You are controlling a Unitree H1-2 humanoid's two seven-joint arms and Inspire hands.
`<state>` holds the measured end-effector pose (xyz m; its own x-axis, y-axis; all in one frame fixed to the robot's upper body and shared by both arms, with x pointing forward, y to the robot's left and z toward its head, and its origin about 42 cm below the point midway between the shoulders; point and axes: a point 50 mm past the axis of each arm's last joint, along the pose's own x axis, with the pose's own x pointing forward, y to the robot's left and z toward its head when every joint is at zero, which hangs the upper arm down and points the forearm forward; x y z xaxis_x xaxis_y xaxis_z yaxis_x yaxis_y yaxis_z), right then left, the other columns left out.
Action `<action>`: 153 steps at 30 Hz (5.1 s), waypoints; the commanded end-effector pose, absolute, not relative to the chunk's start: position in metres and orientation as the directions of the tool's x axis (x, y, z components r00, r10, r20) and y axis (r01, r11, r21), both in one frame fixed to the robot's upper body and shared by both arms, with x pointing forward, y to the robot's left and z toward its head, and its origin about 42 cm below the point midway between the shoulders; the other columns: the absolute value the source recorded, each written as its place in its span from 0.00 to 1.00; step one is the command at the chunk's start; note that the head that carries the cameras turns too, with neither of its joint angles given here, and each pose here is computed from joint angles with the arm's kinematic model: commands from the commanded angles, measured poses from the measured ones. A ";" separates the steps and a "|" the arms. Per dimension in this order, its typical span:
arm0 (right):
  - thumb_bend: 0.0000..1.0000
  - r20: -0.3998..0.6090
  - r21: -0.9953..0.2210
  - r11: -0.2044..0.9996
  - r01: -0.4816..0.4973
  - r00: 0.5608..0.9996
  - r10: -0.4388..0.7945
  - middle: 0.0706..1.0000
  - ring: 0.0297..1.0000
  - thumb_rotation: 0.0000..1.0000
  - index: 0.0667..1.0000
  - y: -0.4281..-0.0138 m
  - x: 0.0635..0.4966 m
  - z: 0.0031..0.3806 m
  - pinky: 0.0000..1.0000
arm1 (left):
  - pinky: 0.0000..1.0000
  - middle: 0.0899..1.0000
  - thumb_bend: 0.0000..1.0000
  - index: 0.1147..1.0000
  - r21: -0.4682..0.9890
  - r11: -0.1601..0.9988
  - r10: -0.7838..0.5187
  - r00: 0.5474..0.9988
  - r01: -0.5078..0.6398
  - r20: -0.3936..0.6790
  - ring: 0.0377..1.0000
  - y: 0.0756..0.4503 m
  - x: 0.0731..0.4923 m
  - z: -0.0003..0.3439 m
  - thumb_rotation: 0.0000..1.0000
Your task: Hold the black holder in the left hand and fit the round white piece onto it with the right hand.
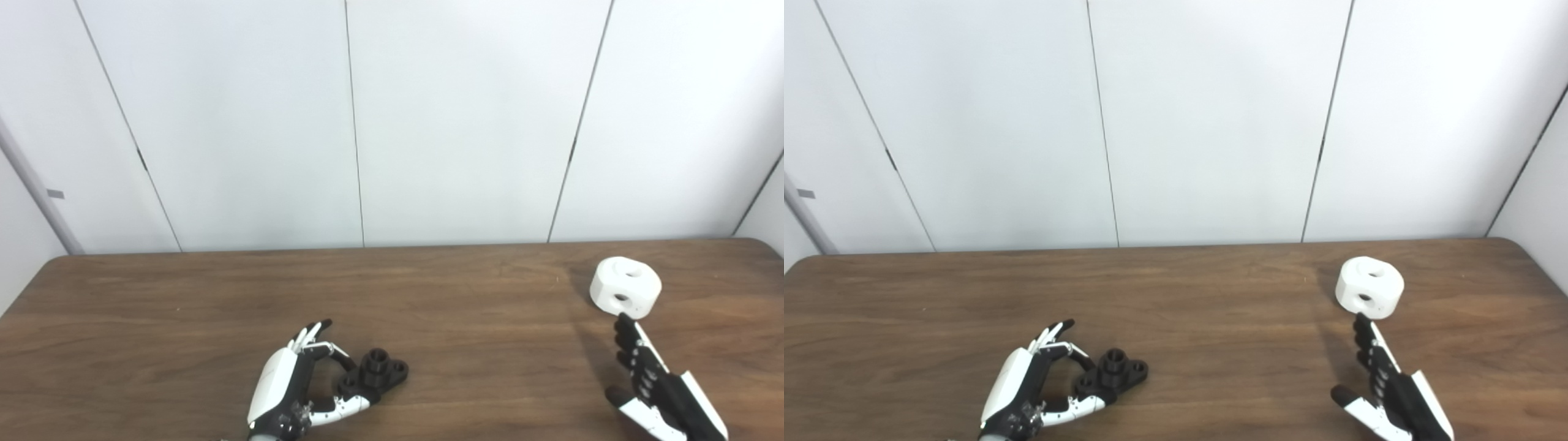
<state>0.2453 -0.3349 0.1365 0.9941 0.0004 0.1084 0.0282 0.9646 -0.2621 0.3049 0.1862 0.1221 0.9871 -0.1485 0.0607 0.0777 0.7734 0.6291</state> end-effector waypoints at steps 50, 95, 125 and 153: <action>1.00 0.260 -0.727 0.595 0.342 0.940 -0.223 1.00 1.00 0.56 0.91 -0.378 0.381 0.251 0.94 | 1.00 0.92 0.52 0.42 0.638 0.760 -0.198 0.979 0.125 0.044 1.00 0.214 0.312 0.111 0.04; 1.00 0.111 -0.848 0.493 0.194 0.975 -0.193 1.00 1.00 0.40 0.80 -0.397 0.417 0.286 0.99 | 1.00 0.92 0.52 0.42 0.612 0.781 -0.199 0.978 0.121 0.060 1.00 0.239 0.317 0.109 0.03; 1.00 0.001 -0.894 0.441 0.076 0.986 -0.168 1.00 1.00 0.43 0.82 -0.386 0.429 0.252 0.99 | 1.00 0.92 0.52 0.42 0.610 0.784 -0.196 0.978 0.117 0.064 1.00 0.236 0.314 0.111 0.03; 1.00 -0.056 -0.928 0.371 0.015 0.982 -0.178 1.00 1.00 0.39 0.76 -0.390 0.441 0.226 0.96 | 1.00 0.92 0.52 0.42 0.610 0.784 -0.196 0.978 0.116 0.067 1.00 0.233 0.310 0.120 0.03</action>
<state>0.4281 -0.3874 0.1950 0.9686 -0.1885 -0.1618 -0.0721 0.4099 -0.9093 0.3142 0.2280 0.1199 0.9760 -0.2026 0.0804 0.1151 0.7922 0.5993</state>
